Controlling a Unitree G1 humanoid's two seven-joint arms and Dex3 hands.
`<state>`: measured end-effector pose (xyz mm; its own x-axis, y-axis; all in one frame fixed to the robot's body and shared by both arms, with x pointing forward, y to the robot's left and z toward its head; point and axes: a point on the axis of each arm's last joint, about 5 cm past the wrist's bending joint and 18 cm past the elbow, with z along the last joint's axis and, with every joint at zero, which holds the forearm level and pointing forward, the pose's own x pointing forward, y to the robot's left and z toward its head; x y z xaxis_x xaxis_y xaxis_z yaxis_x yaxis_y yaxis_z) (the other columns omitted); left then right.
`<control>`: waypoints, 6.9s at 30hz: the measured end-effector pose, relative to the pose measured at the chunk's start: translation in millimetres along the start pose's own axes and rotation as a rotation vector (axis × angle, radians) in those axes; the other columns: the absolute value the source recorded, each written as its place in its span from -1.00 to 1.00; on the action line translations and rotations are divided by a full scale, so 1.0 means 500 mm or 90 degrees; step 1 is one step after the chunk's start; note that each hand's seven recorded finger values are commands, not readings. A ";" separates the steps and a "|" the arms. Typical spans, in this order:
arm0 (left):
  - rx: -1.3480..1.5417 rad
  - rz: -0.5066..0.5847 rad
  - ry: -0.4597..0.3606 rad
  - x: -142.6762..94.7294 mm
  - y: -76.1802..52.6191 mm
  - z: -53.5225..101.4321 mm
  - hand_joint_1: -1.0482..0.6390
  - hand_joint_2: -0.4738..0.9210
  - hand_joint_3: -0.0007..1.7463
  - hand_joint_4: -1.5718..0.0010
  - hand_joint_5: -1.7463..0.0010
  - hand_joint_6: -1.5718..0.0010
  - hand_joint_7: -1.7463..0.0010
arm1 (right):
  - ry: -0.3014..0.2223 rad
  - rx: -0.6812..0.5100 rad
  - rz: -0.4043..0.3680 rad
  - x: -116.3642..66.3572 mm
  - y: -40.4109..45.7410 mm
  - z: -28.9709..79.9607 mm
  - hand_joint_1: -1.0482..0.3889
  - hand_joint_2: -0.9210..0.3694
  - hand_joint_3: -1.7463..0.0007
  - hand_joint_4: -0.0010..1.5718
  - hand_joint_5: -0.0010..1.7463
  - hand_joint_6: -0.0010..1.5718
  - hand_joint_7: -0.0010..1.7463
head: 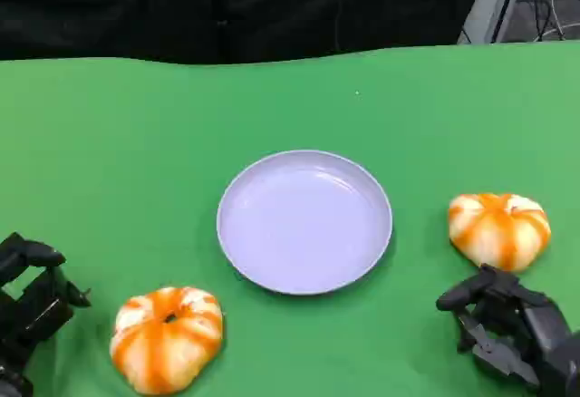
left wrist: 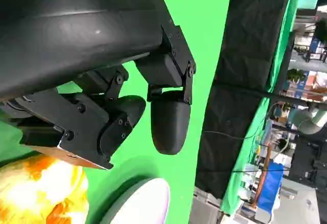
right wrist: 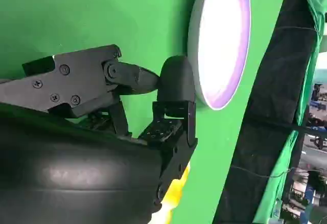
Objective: Grasp the bread from the table and place it into the plate.
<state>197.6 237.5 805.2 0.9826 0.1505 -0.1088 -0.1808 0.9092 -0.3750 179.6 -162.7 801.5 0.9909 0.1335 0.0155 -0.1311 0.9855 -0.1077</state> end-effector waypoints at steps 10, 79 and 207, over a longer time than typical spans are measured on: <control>0.000 0.000 0.002 0.000 0.000 -0.001 0.24 0.54 0.30 -0.12 -0.99 -0.12 -0.63 | 0.000 0.001 0.001 0.001 -0.001 0.000 0.33 -1.00 0.42 -0.13 0.93 -0.06 0.37; 0.660 -0.386 -0.053 -0.044 -0.063 0.036 -0.91 1.00 -0.37 0.67 1.00 0.67 1.00 | 0.002 0.000 0.005 0.007 -0.002 0.000 0.33 -1.00 0.42 -0.13 0.94 -0.07 0.37; 0.617 -0.131 -0.255 -0.087 -0.140 0.113 0.20 0.43 0.18 -0.23 -0.66 -0.34 -0.08 | 0.004 0.001 -0.002 0.011 0.005 0.000 0.30 -1.00 0.43 -0.17 0.96 -0.08 0.37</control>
<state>169.9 189.0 888.2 0.9647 -0.0845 0.2493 -0.0722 0.8259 0.5592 184.5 -159.6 801.6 0.9916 0.1292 0.0102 -0.1274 0.9861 -0.1066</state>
